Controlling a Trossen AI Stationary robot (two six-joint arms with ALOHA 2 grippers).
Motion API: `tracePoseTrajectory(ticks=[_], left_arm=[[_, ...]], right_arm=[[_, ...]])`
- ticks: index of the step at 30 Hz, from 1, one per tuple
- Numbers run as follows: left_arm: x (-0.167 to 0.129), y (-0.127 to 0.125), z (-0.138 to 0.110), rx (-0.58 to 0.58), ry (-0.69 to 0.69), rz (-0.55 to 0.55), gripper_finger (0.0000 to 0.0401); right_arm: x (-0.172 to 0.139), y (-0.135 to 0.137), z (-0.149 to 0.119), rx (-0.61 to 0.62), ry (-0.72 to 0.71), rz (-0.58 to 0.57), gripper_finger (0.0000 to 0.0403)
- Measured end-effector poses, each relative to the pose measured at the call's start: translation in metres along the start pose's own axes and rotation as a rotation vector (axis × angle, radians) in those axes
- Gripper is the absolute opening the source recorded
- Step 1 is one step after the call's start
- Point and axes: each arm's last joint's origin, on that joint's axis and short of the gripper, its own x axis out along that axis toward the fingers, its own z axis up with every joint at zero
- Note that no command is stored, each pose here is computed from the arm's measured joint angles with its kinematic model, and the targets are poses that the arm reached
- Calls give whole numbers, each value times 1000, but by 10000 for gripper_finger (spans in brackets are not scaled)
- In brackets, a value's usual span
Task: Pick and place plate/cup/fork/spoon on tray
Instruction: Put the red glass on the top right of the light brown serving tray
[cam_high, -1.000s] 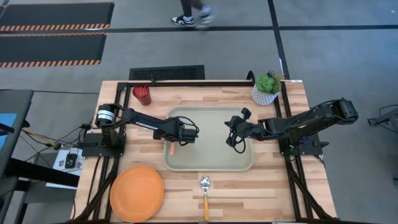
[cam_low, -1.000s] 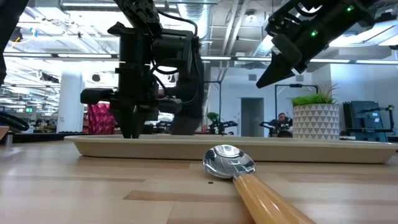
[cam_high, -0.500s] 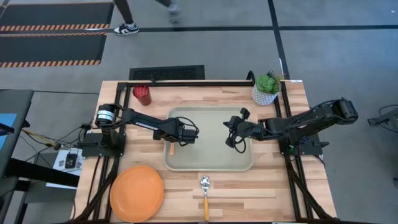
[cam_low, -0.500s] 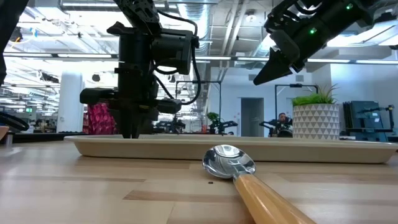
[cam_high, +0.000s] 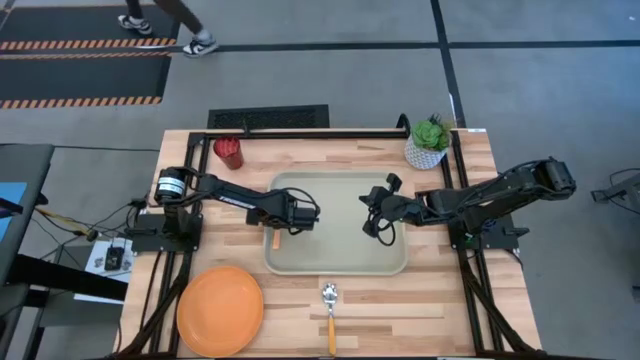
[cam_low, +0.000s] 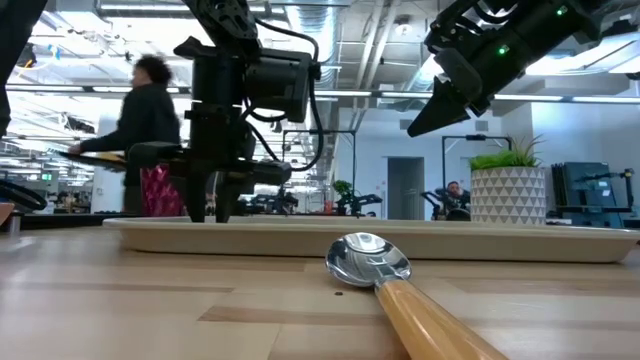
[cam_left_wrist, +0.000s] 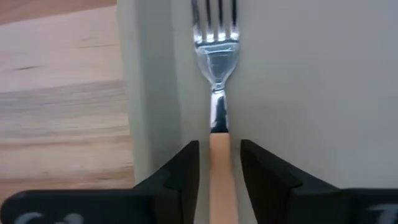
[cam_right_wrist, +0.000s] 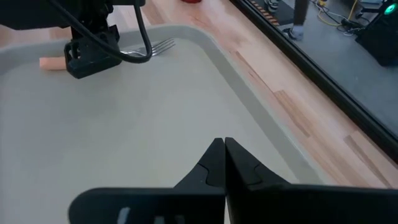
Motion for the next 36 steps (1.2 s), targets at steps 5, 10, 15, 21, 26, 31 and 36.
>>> tracePoseTrajectory(ticks=[5,10,15,21,26,31,36], left_arm=[[-8,-5,4,41,-33,-17,130],[-23,-7,9,120,-67,15,143],[-40,-5,7,245,-100,53,130],[-56,3,-7,391,-264,27,50],[-64,27,-14,435,-382,-19,6],[-57,67,-11,465,-368,-135,1],[-49,113,3,550,-320,-288,0]], right_arm=[[0,0,0,-1,0,0,9],[0,0,0,-1,1,1,9],[0,1,0,-1,7,26,10],[0,2,0,3,5,49,10],[0,3,3,16,-12,70,10],[0,4,5,32,-30,112,10],[0,4,5,32,-31,112,9]])
